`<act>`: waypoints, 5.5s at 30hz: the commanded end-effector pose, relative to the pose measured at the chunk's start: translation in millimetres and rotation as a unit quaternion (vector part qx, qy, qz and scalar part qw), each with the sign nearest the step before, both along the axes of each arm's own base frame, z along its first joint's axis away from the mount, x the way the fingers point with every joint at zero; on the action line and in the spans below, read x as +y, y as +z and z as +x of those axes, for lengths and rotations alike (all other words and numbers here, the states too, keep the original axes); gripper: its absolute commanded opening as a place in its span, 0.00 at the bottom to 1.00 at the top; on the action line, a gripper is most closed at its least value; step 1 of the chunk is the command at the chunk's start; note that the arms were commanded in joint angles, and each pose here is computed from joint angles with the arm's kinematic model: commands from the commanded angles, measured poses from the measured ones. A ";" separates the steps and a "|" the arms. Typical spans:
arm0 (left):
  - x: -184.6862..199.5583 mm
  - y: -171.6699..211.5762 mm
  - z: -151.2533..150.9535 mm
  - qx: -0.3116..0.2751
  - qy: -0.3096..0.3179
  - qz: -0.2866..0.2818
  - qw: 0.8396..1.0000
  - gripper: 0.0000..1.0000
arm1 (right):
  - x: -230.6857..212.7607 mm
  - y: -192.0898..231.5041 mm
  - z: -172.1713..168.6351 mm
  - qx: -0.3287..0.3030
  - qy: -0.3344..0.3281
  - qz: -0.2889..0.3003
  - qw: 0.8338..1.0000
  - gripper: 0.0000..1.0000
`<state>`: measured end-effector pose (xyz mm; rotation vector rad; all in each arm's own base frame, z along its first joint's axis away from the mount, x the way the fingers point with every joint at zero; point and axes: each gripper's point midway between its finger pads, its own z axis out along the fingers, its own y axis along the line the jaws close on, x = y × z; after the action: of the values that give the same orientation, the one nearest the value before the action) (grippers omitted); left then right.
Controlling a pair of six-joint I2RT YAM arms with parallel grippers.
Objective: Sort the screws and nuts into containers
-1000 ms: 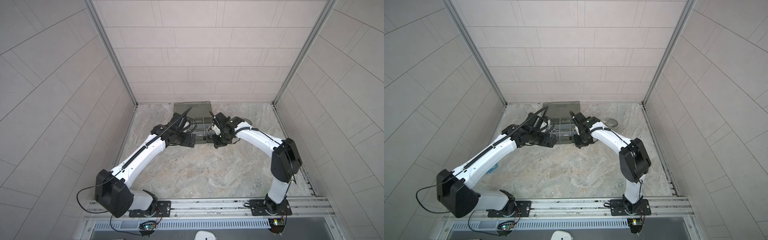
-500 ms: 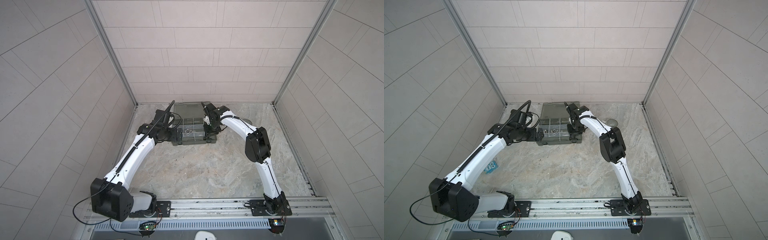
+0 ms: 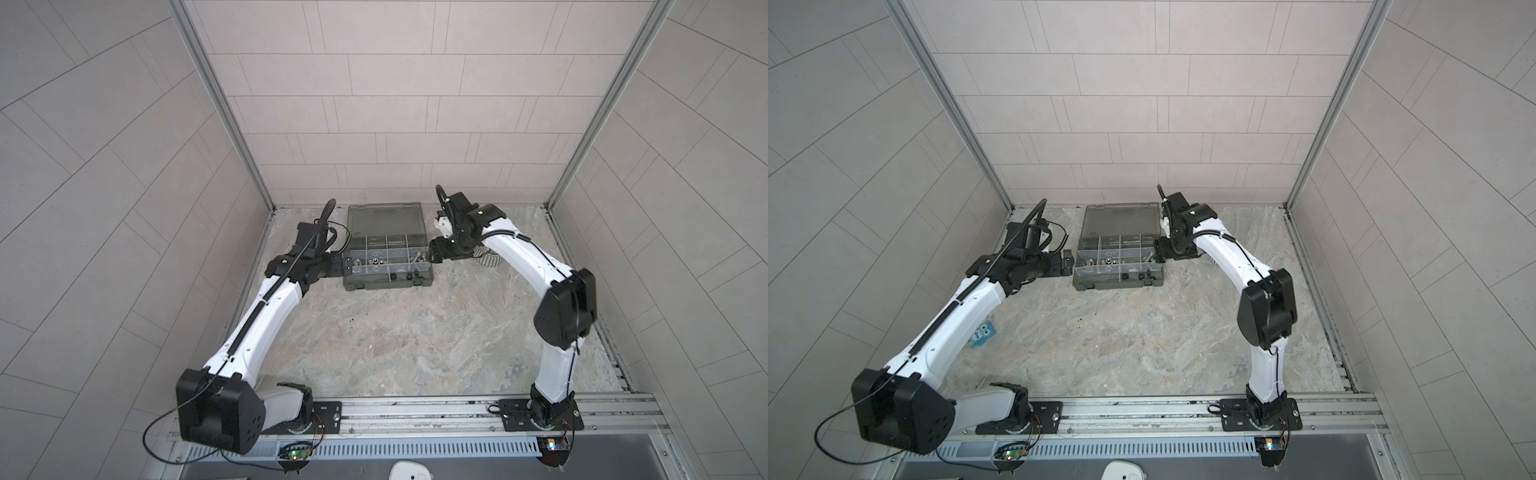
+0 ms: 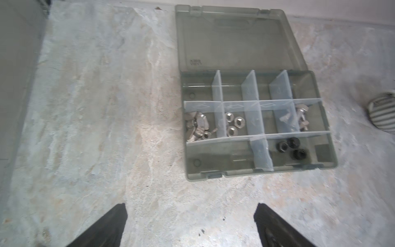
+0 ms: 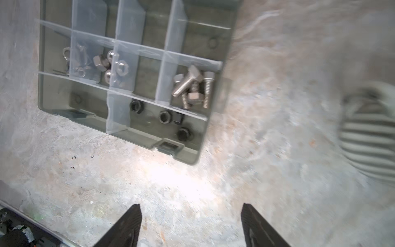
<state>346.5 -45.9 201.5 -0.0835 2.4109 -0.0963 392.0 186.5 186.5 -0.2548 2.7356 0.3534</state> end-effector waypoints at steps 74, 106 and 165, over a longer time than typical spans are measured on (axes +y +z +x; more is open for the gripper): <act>72.2 -118.3 53.8 -0.235 0.062 0.070 0.968 1.00 | -219.8 -94.1 -2.7 -0.414 -0.221 -0.174 0.866 0.99; 72.1 -119.0 54.1 -0.230 0.062 0.074 0.968 1.00 | -219.3 -93.1 -2.4 -0.415 -0.219 -0.174 0.866 0.99; 62.2 -102.0 44.5 -0.243 0.034 0.076 0.967 1.00 | -213.8 -71.1 -13.9 -0.421 -0.206 -0.153 0.870 0.99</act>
<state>389.6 15.9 109.4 -0.0625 1.9030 0.0809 381.1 -24.4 141.6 0.0882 1.7970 -0.2452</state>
